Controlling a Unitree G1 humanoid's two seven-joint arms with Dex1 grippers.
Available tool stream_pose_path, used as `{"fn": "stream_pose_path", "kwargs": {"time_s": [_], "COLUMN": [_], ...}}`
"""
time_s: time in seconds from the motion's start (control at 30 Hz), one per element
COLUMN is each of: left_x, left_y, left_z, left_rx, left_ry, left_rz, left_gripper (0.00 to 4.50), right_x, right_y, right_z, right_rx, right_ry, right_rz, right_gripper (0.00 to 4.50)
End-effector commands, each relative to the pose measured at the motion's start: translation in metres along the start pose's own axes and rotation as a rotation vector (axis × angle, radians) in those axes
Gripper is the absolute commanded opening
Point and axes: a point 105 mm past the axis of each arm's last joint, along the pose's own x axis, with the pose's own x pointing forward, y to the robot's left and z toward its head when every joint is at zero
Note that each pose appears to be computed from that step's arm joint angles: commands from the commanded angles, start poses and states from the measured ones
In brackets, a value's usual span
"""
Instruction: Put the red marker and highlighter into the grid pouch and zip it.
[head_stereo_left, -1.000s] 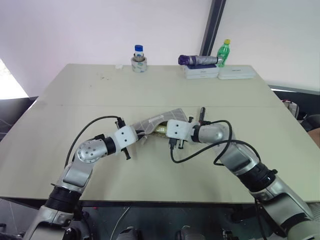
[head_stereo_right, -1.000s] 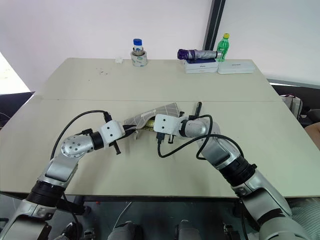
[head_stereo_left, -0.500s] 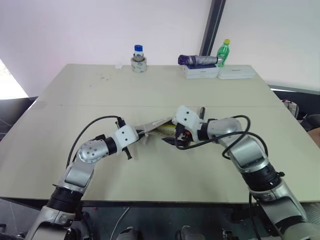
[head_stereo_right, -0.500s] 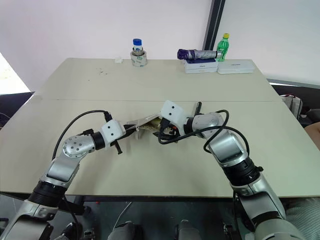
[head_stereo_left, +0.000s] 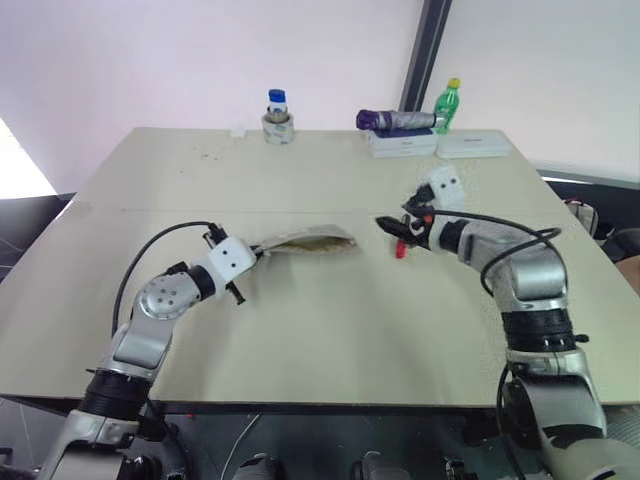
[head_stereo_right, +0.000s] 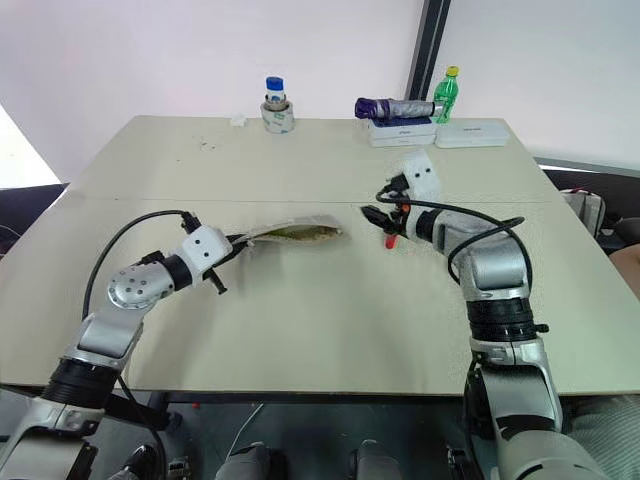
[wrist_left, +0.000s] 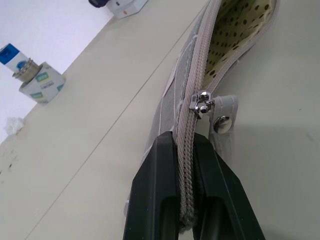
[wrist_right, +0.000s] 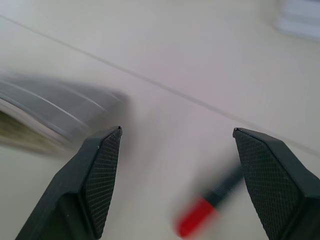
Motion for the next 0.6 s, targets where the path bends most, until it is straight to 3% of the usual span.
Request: {"fn": "stream_pose_path", "kwargs": {"time_s": [0.03,0.6], "left_x": [-0.001,-0.003], "left_y": [0.007,0.002], "left_z": [0.009,0.010], "left_rx": [0.019,0.013], "left_ry": [-0.028,-0.025], "left_rz": [0.033,0.038], "left_gripper": [0.00,0.00], "right_x": [0.013,0.039], "right_y": [-0.003,-0.008], "right_z": [-0.007,-0.032], "right_rx": [0.037,0.042], "right_ry": [0.017,0.115], "right_rz": [-0.088,-0.231], "right_gripper": [3.67,3.67]}}
